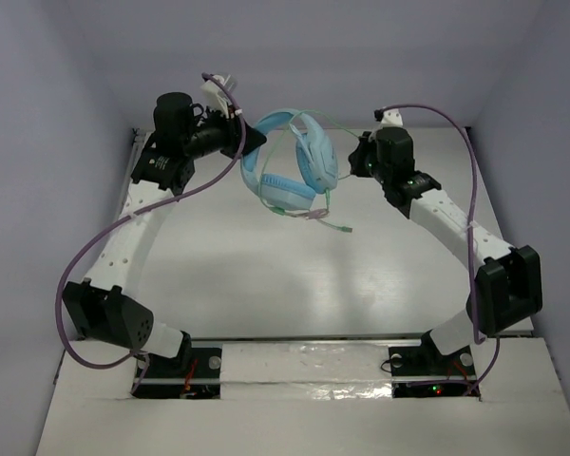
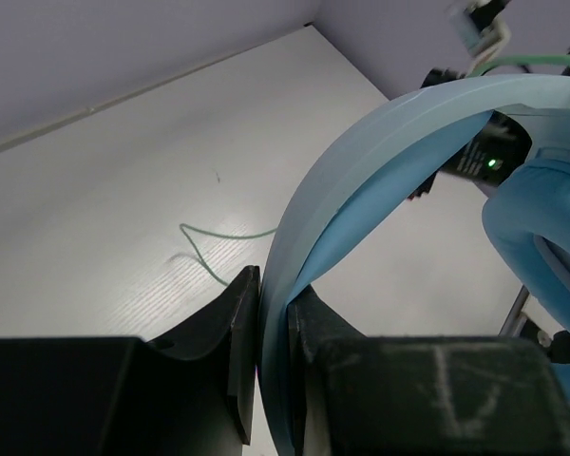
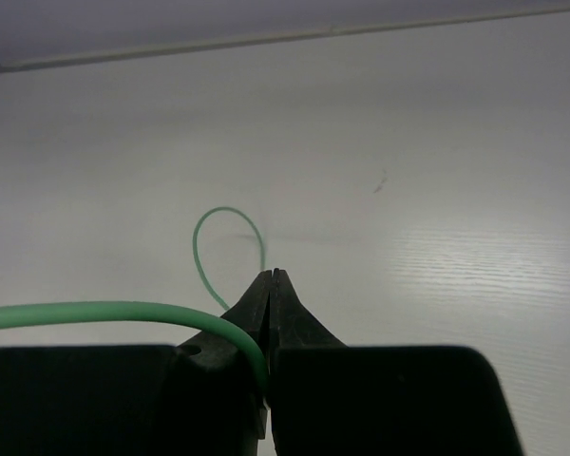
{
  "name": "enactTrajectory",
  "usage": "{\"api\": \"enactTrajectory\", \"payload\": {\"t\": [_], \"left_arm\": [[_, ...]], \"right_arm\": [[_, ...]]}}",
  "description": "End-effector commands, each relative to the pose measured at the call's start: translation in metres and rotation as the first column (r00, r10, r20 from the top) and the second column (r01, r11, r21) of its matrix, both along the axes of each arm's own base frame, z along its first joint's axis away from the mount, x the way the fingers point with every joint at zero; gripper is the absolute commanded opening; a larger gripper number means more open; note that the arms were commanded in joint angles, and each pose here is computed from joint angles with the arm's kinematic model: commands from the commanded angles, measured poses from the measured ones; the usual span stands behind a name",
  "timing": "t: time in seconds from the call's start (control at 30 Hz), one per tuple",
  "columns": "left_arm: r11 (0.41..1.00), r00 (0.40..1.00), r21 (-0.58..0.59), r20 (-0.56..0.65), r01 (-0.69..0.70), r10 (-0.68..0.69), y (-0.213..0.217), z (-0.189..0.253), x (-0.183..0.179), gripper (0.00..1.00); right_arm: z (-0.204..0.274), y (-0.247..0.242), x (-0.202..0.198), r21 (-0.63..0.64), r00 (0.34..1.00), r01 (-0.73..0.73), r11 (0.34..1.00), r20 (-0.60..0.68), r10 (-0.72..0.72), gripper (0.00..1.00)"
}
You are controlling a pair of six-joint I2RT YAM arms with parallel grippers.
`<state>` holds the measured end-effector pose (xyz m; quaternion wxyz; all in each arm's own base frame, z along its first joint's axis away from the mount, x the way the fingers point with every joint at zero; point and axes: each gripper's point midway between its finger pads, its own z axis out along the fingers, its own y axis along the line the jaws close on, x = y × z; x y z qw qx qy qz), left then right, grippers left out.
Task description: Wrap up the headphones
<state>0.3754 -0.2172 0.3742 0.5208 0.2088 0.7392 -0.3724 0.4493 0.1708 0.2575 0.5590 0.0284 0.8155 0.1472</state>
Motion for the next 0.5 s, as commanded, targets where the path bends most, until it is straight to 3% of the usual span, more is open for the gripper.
{"api": "enactTrajectory", "payload": {"t": [0.0, 0.17, 0.27, 0.47], "left_arm": [[0.986, 0.995, -0.161, 0.095, 0.049, -0.034, -0.006, 0.064, -0.018, 0.00], [0.935, 0.997, -0.351, 0.068, 0.054, -0.032, -0.014, 0.080, -0.014, 0.00], [0.911, 0.998, -0.408, 0.046, 0.050, -0.034, -0.017, 0.080, -0.005, 0.00], [0.916, 0.999, -0.401, 0.044, 0.025, -0.008, -0.012, 0.081, -0.009, 0.00]], "right_arm": [[-0.011, 0.034, 0.003, 0.124, 0.992, -0.126, 0.984, 0.020, 0.124, 0.00], [-0.018, 0.075, -0.023, 0.223, 0.947, -0.319, 0.921, 0.031, 0.320, 0.00], [-0.002, 0.101, -0.039, 0.301, 0.897, -0.442, 0.845, 0.128, 0.424, 0.09], [0.014, 0.114, -0.035, 0.278, 0.843, -0.533, 0.799, 0.258, 0.472, 0.16]]}}
